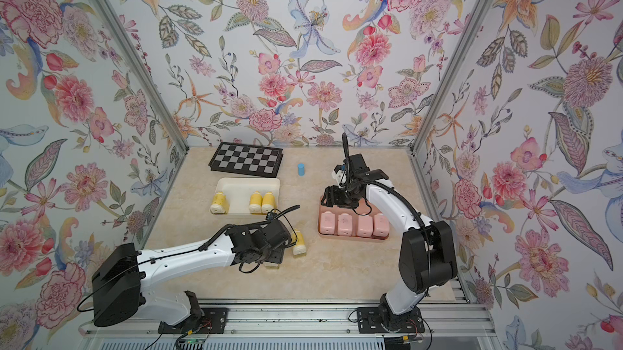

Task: Place the pencil sharpeners by color into the storage box
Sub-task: Pick up the pencil sharpener from the center of the board.

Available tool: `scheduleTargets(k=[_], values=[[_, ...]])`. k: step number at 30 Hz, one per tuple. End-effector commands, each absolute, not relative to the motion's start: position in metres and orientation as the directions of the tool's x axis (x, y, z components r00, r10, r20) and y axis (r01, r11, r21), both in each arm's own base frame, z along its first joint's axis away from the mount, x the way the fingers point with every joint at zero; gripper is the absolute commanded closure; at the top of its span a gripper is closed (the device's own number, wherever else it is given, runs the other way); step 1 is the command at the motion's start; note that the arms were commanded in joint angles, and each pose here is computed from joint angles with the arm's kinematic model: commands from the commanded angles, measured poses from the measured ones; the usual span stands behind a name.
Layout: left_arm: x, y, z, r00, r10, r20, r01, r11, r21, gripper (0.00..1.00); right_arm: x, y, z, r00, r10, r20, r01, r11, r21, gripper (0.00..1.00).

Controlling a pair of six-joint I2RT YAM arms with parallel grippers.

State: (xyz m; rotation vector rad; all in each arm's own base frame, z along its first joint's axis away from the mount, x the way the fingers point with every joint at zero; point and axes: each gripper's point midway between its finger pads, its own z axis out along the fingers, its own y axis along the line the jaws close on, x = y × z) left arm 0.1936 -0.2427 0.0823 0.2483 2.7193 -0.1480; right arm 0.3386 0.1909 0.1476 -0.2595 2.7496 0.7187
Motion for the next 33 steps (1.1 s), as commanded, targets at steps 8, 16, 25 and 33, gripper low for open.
scheduleTargets(k=[8, 16, 25, 33], values=[[0.176, -0.242, 0.062, -0.924, 0.14, -0.355, 0.175, 0.982, -0.069, 0.4, 0.333, 0.188, 0.15, -0.94, -0.107, -0.323, -0.252, 0.857, 0.449, 0.29], [0.17, -0.238, 0.056, -0.93, 0.134, -0.342, 0.165, 0.984, -0.062, 0.49, 0.334, 0.188, 0.148, -0.942, -0.108, -0.319, -0.251, 0.857, 0.45, 0.29], [0.173, -0.231, 0.068, -0.922, 0.124, -0.367, 0.148, 0.988, -0.039, 0.57, 0.334, 0.189, 0.149, -0.941, -0.107, -0.32, -0.25, 0.857, 0.45, 0.29], [0.18, -0.211, 0.089, -0.908, 0.104, -0.405, 0.119, 0.993, -0.01, 0.58, 0.334, 0.19, 0.15, -0.941, -0.107, -0.322, -0.253, 0.856, 0.452, 0.29]])
